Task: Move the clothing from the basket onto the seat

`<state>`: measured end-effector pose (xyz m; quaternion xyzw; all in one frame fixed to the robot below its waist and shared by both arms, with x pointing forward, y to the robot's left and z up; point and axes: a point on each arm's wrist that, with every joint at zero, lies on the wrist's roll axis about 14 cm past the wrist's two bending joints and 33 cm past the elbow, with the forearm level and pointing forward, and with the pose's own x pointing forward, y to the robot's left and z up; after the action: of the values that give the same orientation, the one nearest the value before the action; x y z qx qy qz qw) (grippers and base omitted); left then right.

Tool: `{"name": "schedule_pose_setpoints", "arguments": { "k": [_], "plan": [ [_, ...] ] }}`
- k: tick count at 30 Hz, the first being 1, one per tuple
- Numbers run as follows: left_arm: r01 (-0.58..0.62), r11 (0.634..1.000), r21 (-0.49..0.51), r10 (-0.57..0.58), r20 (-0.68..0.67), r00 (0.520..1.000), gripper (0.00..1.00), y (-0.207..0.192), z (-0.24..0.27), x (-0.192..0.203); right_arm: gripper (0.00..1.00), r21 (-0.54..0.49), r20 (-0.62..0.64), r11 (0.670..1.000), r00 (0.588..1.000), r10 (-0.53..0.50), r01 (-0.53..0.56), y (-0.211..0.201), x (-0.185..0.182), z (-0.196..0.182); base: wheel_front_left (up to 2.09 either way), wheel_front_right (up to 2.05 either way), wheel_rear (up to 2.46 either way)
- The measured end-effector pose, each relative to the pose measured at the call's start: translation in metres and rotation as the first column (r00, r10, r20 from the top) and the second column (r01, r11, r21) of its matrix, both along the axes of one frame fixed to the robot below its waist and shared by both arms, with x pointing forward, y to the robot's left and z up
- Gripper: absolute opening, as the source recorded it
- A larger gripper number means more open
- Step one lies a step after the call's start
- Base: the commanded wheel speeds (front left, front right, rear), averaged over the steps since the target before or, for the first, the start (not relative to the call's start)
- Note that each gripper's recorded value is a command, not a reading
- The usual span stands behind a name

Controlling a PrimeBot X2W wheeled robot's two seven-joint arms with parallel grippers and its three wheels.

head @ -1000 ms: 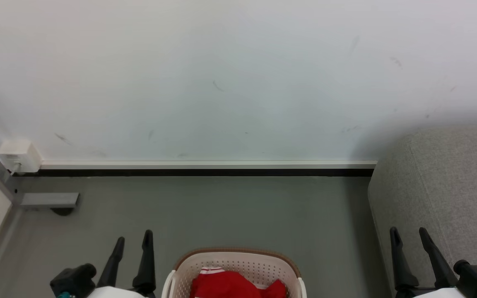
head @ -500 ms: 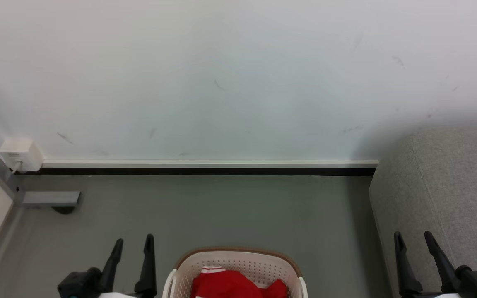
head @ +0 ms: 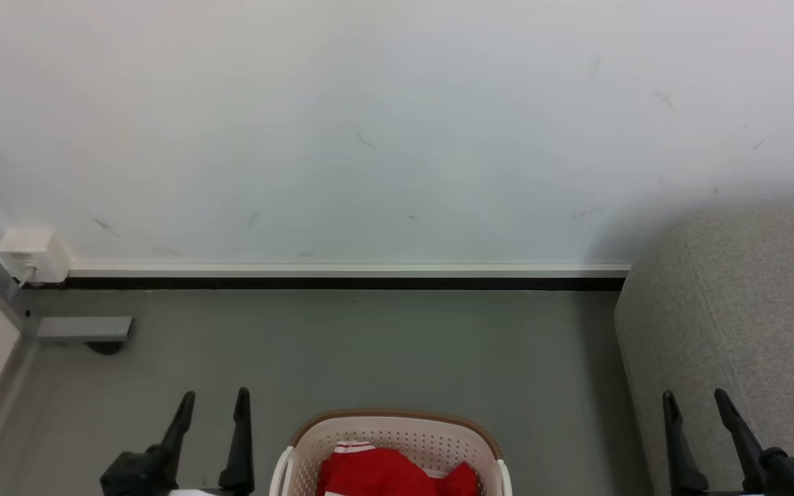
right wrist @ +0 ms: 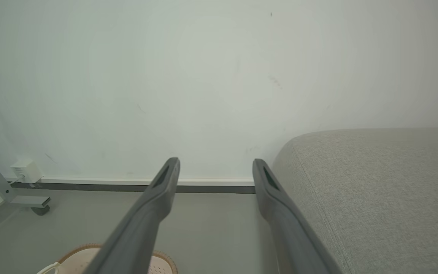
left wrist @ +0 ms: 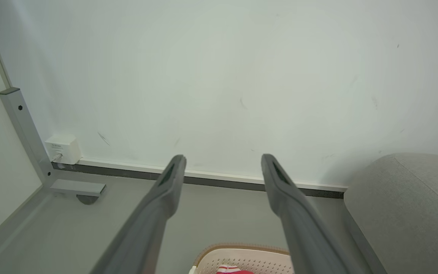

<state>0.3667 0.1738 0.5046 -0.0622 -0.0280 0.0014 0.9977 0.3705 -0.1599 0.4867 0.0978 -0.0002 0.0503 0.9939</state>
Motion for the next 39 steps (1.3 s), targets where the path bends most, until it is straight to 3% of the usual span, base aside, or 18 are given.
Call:
{"name": "schedule_pose_setpoints", "arguments": {
  "k": [17, 39],
  "plan": [
    [0.02, 0.994, 0.105, -0.021, 0.01, 1.0, 1.0, -0.002, -0.003, -0.004, 1.0, -0.089, 0.026, 0.996, 1.0, 0.004, -0.001, -0.003, -0.003, 0.001, 0.0, 0.0, 0.0],
    [0.028, 0.996, 0.088, -0.026, -0.018, 1.0, 1.0, -0.004, -0.012, -0.003, 1.0, -0.065, 0.012, 0.998, 1.0, -0.002, 0.002, -0.004, -0.002, -0.003, 0.0, 0.0, 0.0]
  ]
}}
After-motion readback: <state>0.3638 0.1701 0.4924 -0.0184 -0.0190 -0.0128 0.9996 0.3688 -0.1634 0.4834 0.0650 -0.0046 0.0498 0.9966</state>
